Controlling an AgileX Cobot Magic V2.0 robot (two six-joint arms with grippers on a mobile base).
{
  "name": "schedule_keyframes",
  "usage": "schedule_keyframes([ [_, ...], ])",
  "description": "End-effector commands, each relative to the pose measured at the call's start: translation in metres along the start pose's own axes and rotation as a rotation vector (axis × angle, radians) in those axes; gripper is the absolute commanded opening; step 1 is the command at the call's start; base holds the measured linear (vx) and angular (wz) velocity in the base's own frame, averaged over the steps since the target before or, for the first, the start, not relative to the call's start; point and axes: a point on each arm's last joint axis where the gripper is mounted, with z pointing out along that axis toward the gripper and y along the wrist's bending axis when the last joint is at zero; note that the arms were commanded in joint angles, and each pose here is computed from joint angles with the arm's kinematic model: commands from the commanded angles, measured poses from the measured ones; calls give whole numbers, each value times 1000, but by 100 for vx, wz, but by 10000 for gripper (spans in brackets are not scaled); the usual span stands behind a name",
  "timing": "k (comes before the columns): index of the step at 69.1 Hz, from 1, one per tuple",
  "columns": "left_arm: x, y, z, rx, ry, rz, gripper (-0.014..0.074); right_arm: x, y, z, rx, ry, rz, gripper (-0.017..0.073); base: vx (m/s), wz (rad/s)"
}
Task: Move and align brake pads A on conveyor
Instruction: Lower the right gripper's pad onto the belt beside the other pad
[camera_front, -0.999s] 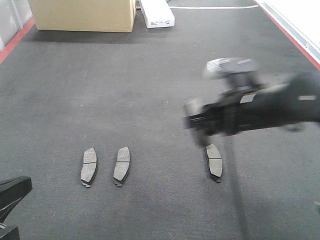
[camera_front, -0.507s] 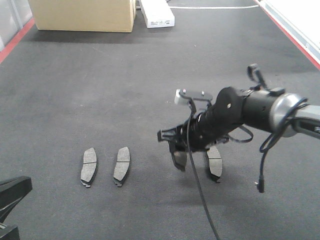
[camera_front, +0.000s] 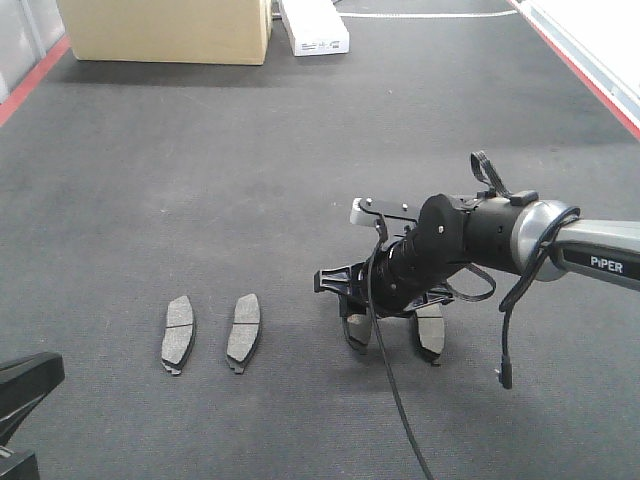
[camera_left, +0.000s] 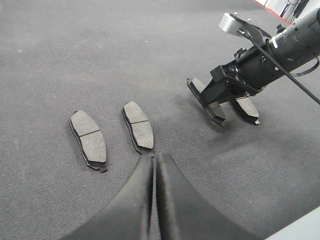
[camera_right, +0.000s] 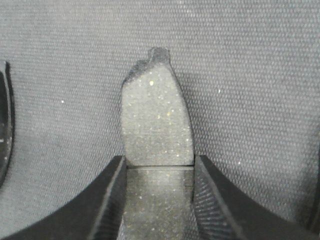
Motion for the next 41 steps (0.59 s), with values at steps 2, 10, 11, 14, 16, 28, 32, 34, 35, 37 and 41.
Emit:
schedule_keyframes([
  [2, -13, -4, -3, 29, -89, 0, -6, -18, 9, -27, -42, -126, -2, 137, 0, 0],
  [10, -13, -4, -3, 29, -89, 0, -6, -18, 9, -27, -41, -124, -2, 140, 0, 0],
  [11, -13, -4, -3, 29, -89, 0, -6, -18, 9, -27, -41, -123, -2, 140, 0, 0],
  [14, -13, -4, -3, 29, -89, 0, -6, -18, 9, -27, -41, -122, -2, 141, 0, 0],
  [16, -13, -4, -3, 29, -89, 0, -6, -18, 9, -27, -41, -121, -2, 141, 0, 0],
  [28, -13, -4, -3, 29, -89, 0, -6, -18, 9, -27, -41, -120, -2, 149, 0, 0],
  [32, -13, -4, -3, 29, -89, 0, -6, -17, 9, -27, -41, -119, -2, 152, 0, 0],
  [34, -13, -4, -3, 29, -89, 0, -6, -17, 9, -27, -40, -118, -2, 153, 0, 0],
  [35, -13, -4, -3, 29, -89, 0, -6, -17, 9, -27, -40, -118, -2, 154, 0, 0],
  [37, -13, -4, -3, 29, -89, 0, -6, -17, 9, -27, -40, -118, -2, 157, 0, 0],
  [41, -13, -4, -3, 29, -89, 0, -6, -17, 9, -27, -40, -118, -2, 173, 0, 0],
])
